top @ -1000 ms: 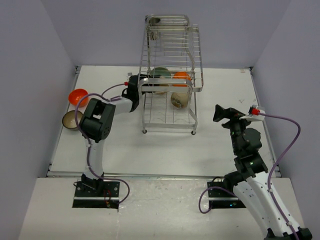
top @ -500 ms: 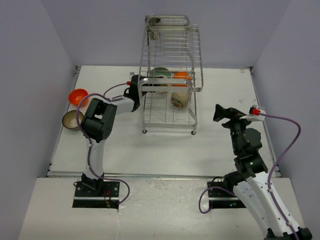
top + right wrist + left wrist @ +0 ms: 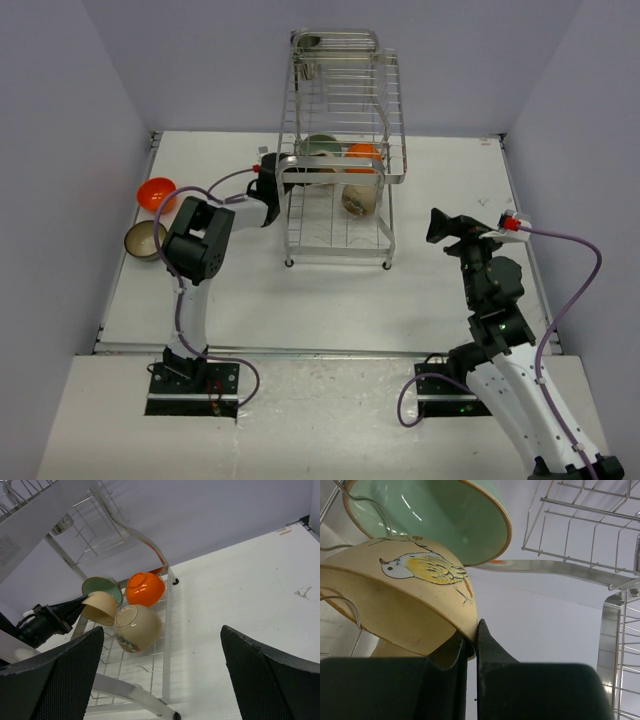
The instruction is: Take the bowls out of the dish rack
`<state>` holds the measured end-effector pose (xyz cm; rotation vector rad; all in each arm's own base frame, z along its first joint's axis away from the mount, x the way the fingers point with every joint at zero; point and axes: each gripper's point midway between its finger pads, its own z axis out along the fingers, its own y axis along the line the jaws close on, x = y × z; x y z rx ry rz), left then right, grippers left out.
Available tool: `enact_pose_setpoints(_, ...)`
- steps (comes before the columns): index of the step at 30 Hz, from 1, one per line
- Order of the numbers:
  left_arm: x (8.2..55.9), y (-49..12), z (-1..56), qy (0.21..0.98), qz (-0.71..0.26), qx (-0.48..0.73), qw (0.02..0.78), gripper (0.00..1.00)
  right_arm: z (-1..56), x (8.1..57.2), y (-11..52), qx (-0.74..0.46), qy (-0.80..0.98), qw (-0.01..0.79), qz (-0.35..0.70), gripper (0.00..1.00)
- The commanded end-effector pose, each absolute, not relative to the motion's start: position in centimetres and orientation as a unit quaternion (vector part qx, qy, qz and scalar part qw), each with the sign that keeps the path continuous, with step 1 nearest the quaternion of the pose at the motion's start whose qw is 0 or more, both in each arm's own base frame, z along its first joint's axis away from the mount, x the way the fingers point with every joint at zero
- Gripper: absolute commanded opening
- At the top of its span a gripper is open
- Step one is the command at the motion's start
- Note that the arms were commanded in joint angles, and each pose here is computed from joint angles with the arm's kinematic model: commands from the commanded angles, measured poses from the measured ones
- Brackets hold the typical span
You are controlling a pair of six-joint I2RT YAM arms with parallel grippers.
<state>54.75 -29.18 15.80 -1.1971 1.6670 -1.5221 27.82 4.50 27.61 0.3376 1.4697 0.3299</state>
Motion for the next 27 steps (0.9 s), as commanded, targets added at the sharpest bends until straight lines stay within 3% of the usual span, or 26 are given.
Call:
enact_pose_setpoints(1, 54.2, -29.7, 23.3, 0.569, -0.646, -0.402, 0.313, 0.00, 28.1, 27.9, 4.6, 0.150, 0.654, 0.725, 0.154, 0.99)
enact_pose_setpoints(27, 52.1, -28.4, 26.3, 0.468, -0.731, -0.356, 0.346, 0.00, 27.7, 28.2, 5.1, 0.144, 0.660, 0.719, 0.162, 0.99)
